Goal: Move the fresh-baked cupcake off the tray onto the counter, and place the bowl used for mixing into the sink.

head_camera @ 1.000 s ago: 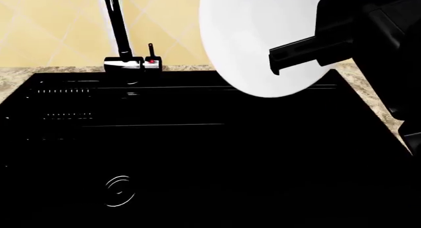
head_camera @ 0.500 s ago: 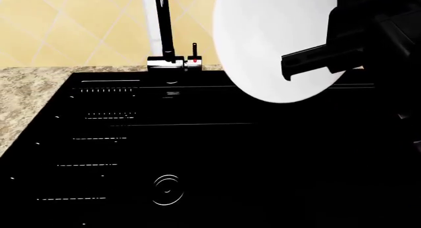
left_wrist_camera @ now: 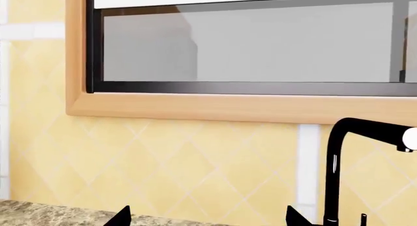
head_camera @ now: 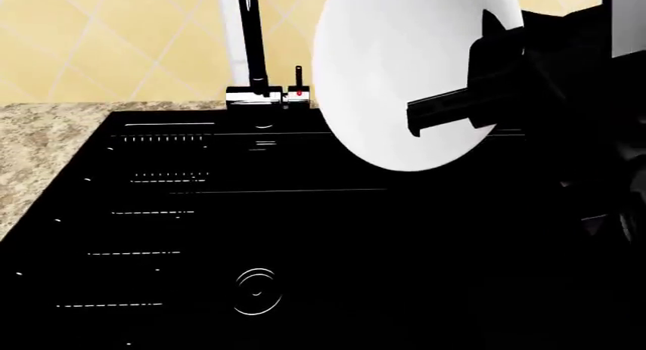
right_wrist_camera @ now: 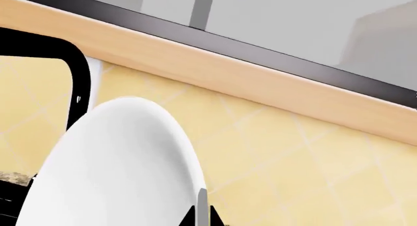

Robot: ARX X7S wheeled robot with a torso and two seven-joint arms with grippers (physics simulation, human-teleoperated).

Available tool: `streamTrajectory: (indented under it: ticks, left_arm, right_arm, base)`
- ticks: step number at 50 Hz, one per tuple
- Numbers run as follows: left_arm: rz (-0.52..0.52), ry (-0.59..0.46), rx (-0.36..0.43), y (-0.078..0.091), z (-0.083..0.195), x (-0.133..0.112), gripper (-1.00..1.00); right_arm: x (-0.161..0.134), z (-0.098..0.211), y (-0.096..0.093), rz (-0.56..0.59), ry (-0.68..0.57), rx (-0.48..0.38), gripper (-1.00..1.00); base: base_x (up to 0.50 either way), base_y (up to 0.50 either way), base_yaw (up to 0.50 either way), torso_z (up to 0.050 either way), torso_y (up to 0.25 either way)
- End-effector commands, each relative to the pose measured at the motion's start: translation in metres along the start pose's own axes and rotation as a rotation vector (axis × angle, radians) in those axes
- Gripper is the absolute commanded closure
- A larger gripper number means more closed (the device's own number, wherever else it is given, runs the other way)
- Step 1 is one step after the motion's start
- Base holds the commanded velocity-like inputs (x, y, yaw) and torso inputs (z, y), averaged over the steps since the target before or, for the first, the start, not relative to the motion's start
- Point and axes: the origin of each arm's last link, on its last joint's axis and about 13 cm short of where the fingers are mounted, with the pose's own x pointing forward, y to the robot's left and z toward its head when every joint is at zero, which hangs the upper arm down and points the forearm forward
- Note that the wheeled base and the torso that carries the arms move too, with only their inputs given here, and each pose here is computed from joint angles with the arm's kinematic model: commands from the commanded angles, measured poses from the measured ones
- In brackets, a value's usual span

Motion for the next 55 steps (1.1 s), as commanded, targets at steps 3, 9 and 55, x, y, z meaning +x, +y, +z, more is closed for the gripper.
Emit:
streamTrajectory:
  ticks: [3,9,55]
  left_arm:
    - [0.007,0.002,-0.009,0.002,-0.003,0.0,-1.0]
    - [0.01,0.003,-0.011,0.002,-0.004,-0.001,-1.0]
    - [0.03,0.012,-0.031,0.007,-0.011,-0.003,-1.0]
  right_arm:
    - [0.013,-0.011,0.011,0.061,0.025,0.079,1.0]
    - [0.019,-0.017,0.015,0.09,0.045,0.109,1.0]
    - [0.039,-0.038,0.05,0.259,0.247,0.239,1.0]
  base:
    - [0.0,0.0,0.0,0.0,0.0]
    - [0.0,0.0,0.0,0.0,0.0]
    - [0.0,0.0,0.0,0.0,0.0]
